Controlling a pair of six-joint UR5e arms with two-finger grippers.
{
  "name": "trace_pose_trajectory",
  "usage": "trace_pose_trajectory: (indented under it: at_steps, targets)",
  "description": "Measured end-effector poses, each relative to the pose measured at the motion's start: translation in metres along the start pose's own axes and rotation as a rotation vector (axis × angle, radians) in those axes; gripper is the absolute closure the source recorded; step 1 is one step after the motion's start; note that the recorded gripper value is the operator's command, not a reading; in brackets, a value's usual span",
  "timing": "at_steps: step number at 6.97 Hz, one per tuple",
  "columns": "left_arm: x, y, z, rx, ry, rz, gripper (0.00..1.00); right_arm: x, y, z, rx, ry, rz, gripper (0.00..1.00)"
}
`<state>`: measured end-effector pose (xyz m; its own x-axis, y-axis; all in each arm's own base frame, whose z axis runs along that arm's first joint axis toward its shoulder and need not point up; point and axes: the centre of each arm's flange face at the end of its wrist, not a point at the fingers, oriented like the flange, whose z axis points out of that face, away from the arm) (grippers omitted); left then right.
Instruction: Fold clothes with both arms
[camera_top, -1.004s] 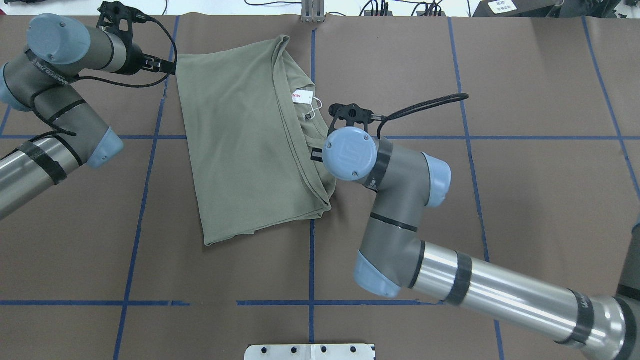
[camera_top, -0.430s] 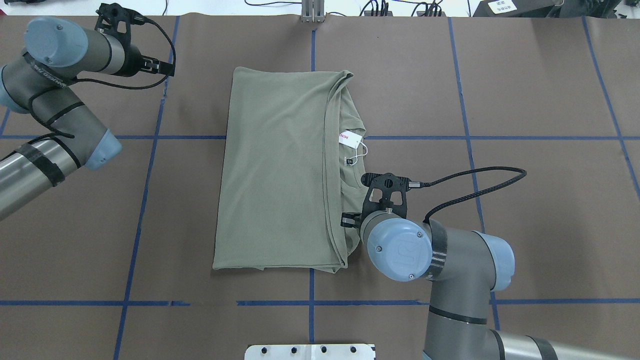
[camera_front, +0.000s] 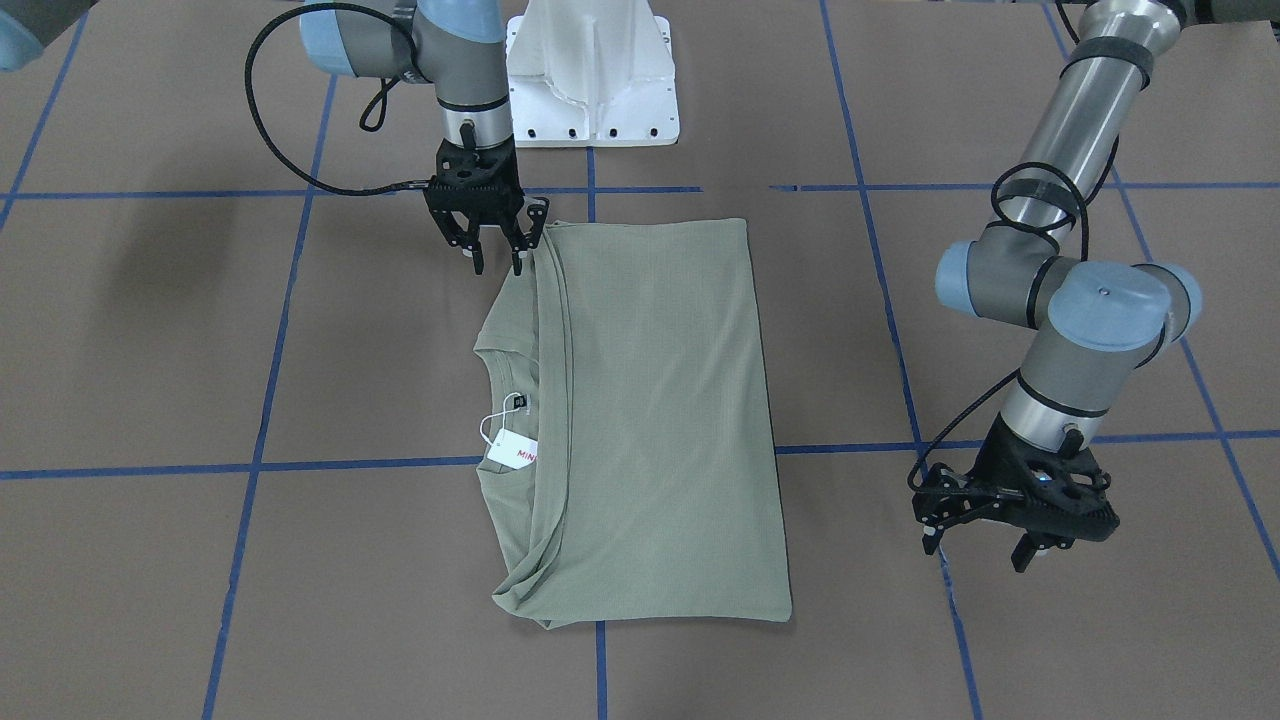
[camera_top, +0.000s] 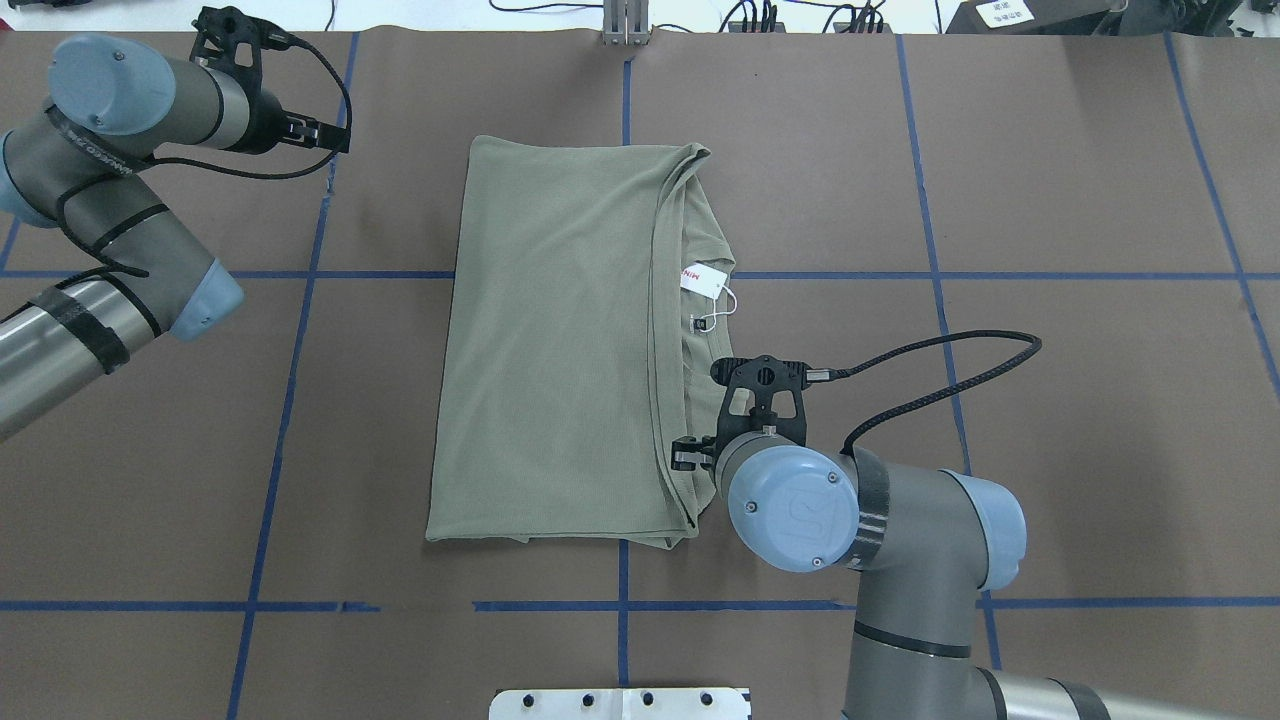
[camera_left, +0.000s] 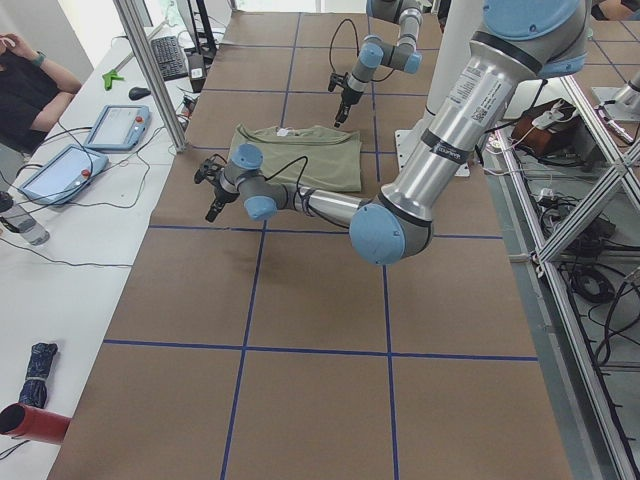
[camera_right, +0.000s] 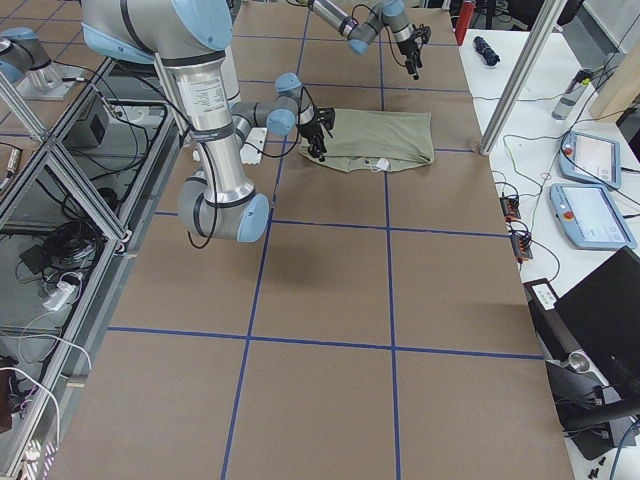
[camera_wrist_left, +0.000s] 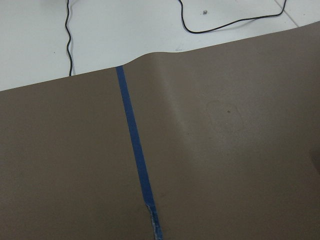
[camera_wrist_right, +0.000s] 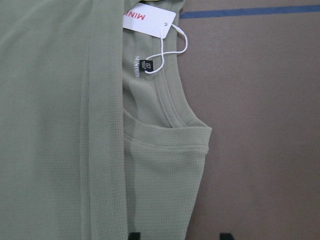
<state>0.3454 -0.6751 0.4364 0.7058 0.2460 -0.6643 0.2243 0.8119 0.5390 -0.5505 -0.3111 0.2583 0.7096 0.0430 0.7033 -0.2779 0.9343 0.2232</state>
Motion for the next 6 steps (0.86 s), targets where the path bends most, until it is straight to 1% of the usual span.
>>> trace_pose_trajectory:
  at_steps: [1,2,3,4,5,6]
  targets:
    - [0.0,0.0,0.0,0.0,0.0,0.0,0.0,-0.016,-0.003,-0.007,-0.044,0.001,-0.058,0.0]
    - [-0.001,0.001,0.0,-0.001,0.0,0.0,0.0,-0.035,-0.002,-0.008,-0.101,0.005,-0.112,0.0]
    - [-0.001,0.001,0.0,-0.001,-0.001,0.0,0.0,-0.054,0.001,-0.002,-0.152,0.015,-0.169,0.09]
    - [-0.001,0.001,0.0,-0.001,-0.001,0.0,0.0,-0.066,0.002,0.007,-0.175,0.028,-0.206,0.54]
    - [-0.001,0.001,0.0,-0.001,-0.001,0.0,0.0,-0.071,0.003,0.011,-0.184,0.036,-0.226,0.77]
    - [-0.001,0.001,0.001,-0.002,-0.001,0.0,0.0,-0.072,0.003,0.014,-0.188,0.044,-0.246,0.82]
